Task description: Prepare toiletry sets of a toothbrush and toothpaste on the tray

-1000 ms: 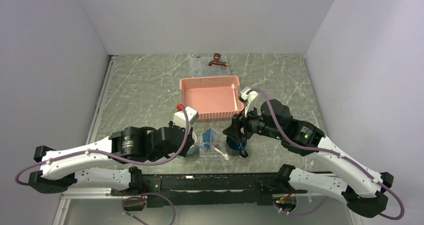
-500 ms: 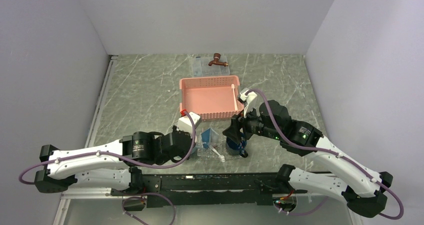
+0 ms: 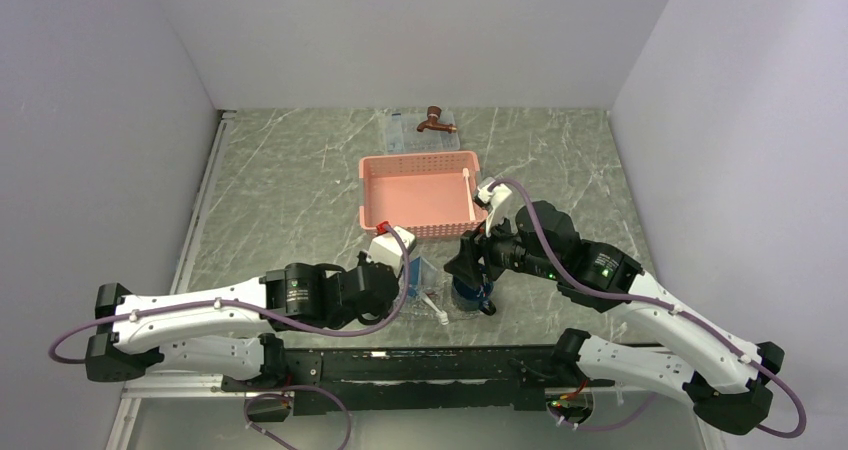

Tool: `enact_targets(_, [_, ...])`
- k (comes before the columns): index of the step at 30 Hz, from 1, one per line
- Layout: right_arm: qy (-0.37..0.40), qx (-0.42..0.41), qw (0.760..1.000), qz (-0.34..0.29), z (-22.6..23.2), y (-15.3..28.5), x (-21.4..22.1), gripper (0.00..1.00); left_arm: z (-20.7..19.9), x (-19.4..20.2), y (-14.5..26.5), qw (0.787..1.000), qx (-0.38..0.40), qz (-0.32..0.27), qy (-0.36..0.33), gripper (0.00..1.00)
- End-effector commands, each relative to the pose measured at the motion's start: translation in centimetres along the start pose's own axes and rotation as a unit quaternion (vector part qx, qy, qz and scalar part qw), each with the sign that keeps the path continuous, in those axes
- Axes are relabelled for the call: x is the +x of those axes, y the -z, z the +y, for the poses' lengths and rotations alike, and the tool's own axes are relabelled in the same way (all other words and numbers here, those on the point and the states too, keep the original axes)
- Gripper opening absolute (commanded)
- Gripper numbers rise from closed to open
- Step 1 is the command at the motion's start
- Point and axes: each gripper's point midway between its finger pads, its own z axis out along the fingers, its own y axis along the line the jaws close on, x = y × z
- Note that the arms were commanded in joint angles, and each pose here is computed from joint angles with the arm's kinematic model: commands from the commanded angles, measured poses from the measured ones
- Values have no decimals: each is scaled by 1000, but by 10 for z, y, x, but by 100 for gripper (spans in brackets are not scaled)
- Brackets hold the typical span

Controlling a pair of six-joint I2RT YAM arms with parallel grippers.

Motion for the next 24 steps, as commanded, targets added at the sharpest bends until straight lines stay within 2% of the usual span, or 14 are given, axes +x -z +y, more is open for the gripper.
enact_targets(1, [-4,-7,1000,-27,4,2,-12,62,-12,-14,2,1000,21,-21,6,0])
enact_targets(20, [-11,-10,1000,-26,5,2,-10,62,-6,3,-9,1000,13,-17,22,0])
enact_targets(24, [-13,-9,1000,-27,4,3,-10,62,-4,6,-10,999,9,-18,24,3])
